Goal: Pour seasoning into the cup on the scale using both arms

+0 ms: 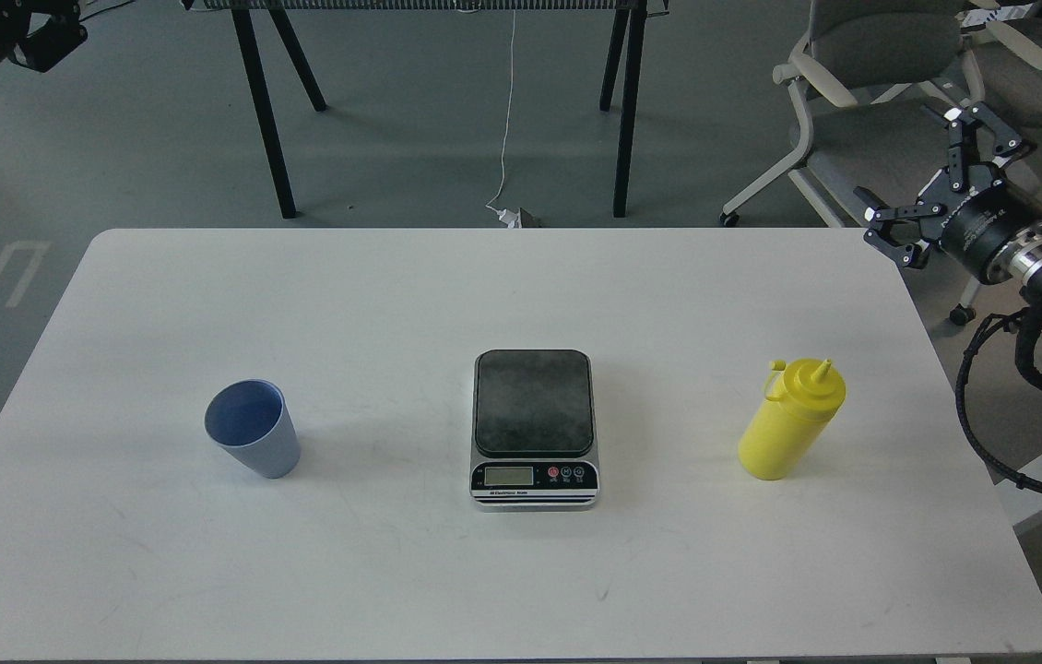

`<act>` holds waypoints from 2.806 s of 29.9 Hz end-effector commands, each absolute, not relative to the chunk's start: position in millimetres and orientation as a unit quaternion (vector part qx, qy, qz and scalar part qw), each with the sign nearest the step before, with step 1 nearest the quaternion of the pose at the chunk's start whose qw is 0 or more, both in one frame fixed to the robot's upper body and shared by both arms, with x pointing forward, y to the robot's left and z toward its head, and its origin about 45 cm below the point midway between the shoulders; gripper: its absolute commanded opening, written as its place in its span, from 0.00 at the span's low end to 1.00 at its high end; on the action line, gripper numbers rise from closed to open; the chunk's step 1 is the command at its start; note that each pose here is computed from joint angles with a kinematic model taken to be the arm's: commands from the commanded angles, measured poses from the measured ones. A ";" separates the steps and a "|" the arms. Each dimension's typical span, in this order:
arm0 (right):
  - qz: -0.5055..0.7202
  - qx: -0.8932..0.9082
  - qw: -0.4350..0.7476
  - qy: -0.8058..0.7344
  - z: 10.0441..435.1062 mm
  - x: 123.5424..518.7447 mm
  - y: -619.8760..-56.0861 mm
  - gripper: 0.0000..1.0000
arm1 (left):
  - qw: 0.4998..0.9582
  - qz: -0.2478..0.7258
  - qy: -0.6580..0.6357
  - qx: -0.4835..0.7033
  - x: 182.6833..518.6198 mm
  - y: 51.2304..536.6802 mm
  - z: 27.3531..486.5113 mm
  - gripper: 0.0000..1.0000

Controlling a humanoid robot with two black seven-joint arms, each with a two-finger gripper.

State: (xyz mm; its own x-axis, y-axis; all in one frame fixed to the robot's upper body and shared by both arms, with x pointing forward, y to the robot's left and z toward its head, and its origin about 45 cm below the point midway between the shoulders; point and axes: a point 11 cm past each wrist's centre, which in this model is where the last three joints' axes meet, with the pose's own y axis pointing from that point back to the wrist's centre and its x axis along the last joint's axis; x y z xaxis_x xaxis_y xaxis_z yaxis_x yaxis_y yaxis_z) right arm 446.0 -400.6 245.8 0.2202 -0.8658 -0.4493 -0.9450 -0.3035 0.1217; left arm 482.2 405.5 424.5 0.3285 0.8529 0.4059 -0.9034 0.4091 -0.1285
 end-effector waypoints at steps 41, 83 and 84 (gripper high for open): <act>0.223 -0.777 0.089 0.583 246.3 445.9 -400.3 0.99 | 0.632 -0.136 -0.472 0.599 365.5 353.8 227.1 0.99; 0.230 -0.769 0.081 0.590 235.4 437.0 -409.3 0.99 | 0.638 -0.159 -0.443 0.610 358.7 368.8 171.3 0.57; 0.231 -0.769 0.080 0.591 233.9 436.2 -410.2 0.99 | 0.637 -0.158 -0.443 0.610 359.0 369.2 171.3 0.52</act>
